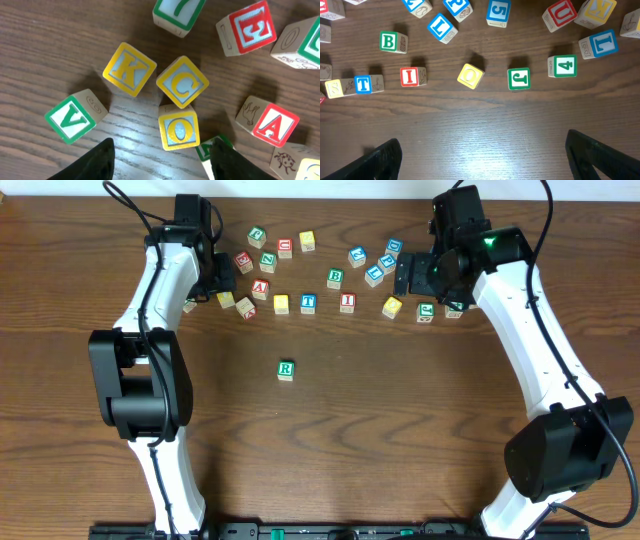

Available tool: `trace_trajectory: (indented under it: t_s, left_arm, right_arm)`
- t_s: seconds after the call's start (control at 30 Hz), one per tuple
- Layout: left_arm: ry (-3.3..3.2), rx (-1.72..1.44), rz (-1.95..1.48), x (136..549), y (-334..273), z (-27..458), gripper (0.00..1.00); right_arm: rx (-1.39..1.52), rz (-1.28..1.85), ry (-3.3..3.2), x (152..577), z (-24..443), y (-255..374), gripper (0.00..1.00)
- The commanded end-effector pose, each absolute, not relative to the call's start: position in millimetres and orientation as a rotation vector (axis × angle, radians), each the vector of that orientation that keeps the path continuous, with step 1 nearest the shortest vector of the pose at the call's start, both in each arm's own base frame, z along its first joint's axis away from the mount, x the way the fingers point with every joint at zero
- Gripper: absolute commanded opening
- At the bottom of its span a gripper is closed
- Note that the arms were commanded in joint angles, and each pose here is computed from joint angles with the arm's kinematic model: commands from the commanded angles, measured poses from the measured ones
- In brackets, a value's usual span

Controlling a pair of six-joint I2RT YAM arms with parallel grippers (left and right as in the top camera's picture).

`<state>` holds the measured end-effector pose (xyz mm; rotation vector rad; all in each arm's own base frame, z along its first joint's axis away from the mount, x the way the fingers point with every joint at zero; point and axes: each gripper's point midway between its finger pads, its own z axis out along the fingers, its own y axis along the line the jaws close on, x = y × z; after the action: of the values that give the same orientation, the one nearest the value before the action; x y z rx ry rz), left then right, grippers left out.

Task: Spell out ROBOT
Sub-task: 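Align and close the left gripper on the yellow O block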

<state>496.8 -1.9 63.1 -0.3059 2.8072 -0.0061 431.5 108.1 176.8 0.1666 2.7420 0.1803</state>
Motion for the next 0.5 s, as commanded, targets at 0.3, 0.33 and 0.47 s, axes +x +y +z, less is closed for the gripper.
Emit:
trace_trajectory:
  t_s: [0.3, 0.33, 0.47]
  left_arm:
    - [2.819, -0.366, -0.002, 487, 1, 41, 0.67]
    - [2.819, -0.366, -0.002, 487, 1, 40, 0.67]
    - [2.811, -0.365, -0.003, 488, 1, 37, 0.68]
  right_arm:
    - [0.168, 0.177, 2.745, 432, 175, 111, 0.99]
    - [0.168, 0.177, 2.745, 432, 175, 111, 0.99]
    - [0.168, 0.177, 2.745, 432, 175, 111, 0.99]
